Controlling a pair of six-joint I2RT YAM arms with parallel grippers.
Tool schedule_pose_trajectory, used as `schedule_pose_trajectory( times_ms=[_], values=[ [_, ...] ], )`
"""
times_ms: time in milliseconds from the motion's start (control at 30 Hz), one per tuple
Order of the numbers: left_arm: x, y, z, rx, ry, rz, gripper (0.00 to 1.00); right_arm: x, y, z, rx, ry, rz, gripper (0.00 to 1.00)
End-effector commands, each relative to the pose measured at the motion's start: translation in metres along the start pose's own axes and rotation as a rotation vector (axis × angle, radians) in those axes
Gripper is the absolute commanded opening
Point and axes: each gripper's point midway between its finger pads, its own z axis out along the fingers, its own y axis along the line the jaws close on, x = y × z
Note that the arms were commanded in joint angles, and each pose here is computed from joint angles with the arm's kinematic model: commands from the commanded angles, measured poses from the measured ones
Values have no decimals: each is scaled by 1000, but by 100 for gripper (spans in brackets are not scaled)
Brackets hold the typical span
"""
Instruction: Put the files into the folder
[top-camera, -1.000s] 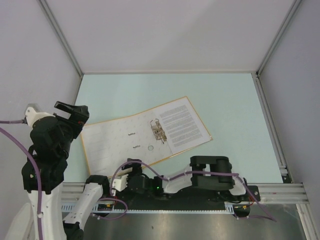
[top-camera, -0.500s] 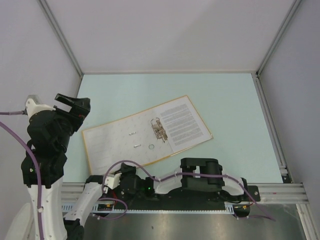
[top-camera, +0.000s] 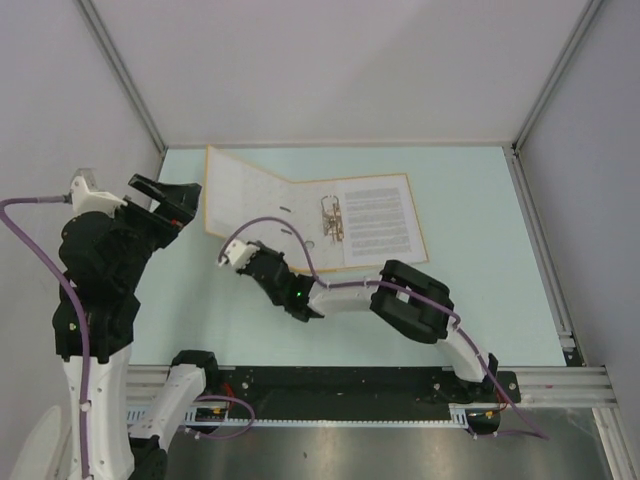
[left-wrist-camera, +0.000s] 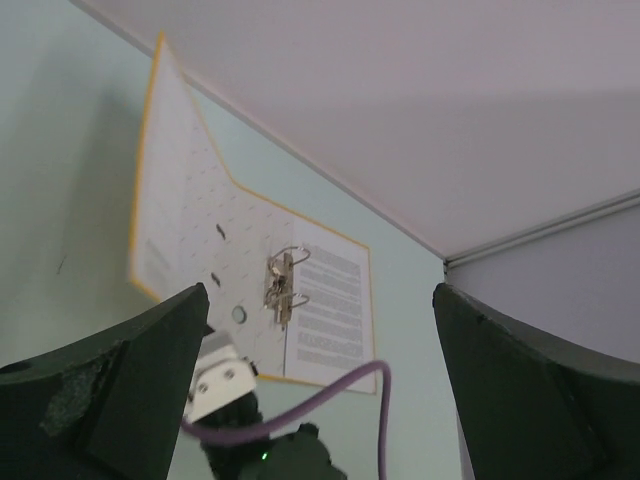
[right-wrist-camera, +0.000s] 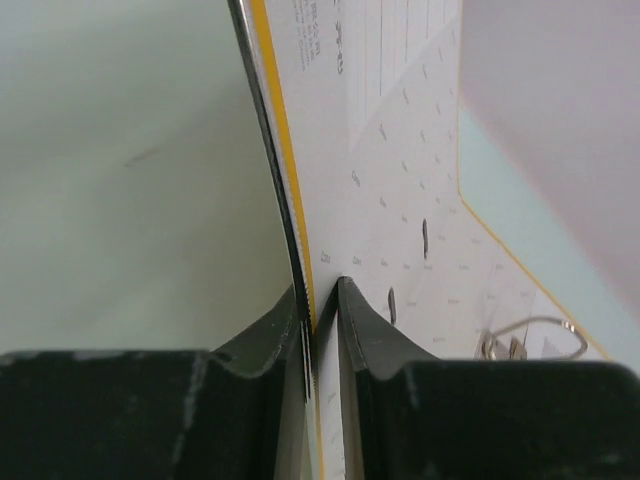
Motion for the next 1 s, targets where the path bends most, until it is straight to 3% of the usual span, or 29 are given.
schedule_pose_trajectory(
  times_ms=[0, 167, 333, 533, 667, 767, 800, 867, 900, 967],
  values=[
    [4, -7, -1, 65, 4, 50, 100, 20, 3, 1, -9, 59, 154, 0],
    [-9, -6, -6, 42, -46, 53, 100, -16, -8, -8, -25, 7, 348, 0],
    [-34, -15, -20, 50, -145, 72, 100, -44, -43, -16, -78, 24, 814, 0],
    [-31, -11, -20, 47, -141, 101, 100, -62, -77, -37, -205, 8, 1240, 0],
    [-14, -18, -9, 122, -82, 130, 100, -11, -95, -57, -203, 28, 1474, 0],
    [15, -21, 12, 188, 42, 140, 100, 3, -112, -75, -179, -22, 1601, 0],
    [23, -20, 18, 193, 78, 139, 100, 37, -111, -82, -131, 29, 1624, 0],
    [44, -18, 32, 223, 165, 134, 100, 53, -121, -88, -118, 11, 1701, 0],
    [55, -12, 38, 220, 198, 127, 100, 85, -127, -92, -65, 55, 1727, 0],
    [63, -9, 45, 229, 216, 120, 100, 103, -133, -96, -56, 66, 1782, 0]
  ],
)
